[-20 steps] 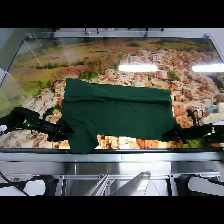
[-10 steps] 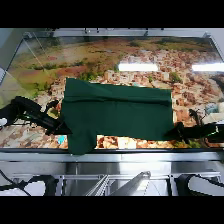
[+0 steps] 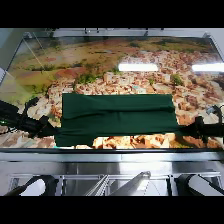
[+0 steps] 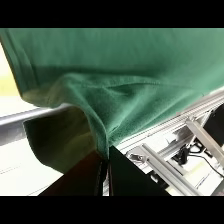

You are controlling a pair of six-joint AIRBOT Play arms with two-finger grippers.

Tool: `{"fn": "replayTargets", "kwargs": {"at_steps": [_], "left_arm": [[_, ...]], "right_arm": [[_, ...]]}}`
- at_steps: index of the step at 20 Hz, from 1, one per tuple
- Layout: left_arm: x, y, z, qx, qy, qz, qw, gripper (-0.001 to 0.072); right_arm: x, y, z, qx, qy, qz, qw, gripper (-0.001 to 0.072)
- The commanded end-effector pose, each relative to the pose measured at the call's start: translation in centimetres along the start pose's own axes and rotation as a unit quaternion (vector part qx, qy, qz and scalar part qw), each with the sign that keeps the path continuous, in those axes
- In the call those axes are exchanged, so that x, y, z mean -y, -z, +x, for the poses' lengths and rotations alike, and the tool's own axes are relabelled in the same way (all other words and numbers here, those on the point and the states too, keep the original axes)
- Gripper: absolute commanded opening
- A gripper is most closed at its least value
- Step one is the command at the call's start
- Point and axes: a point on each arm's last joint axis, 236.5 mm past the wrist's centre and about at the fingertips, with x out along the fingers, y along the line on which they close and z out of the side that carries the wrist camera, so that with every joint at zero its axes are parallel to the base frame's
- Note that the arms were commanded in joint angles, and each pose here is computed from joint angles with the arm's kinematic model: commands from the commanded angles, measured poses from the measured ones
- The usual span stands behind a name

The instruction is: Fold the shirts.

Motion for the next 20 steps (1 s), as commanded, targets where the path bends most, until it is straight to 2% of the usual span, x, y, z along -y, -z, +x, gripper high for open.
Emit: {"fn": "replayTargets", "kwargs": {"at_steps": [1,3,5,11,15,20], "left_arm": [[1.0,-0.7,-1.2,0.032,0.011,0.006,0.999,0.0027],[2.7,-2.2,-2.3,0.05,0.036,0.017,0.998,0.0027],[4.0,-4.6,-3.8,0.072,0.053,0.03,0.996,0.0027],[4.9,-13.6,-4.2,0.078,0.036,0.074,0.994,0.0026],[3.8,-19.2,-1.7,0.051,0.036,0.083,0.995,0.0025],[1.3,-22.8,2.1,0.012,0.042,0.074,0.996,0.0024]], "right_arm": [[-2.1,-1.1,-1.1,0.035,-0.033,-0.009,0.999,0.0019],[-5.3,-2.5,-1.6,0.07,-0.097,-0.033,0.992,0.0019],[-7.1,-4.0,-1.4,0.102,-0.118,-0.054,0.986,0.0019],[-9.4,-11.4,2.0,0.232,-0.064,-0.111,0.964,0.002],[-8.4,-13.9,5.2,0.223,-0.031,-0.126,0.966,0.002],[-5.1,-14.6,8.6,0.198,0.005,-0.134,0.971,0.002]]}}
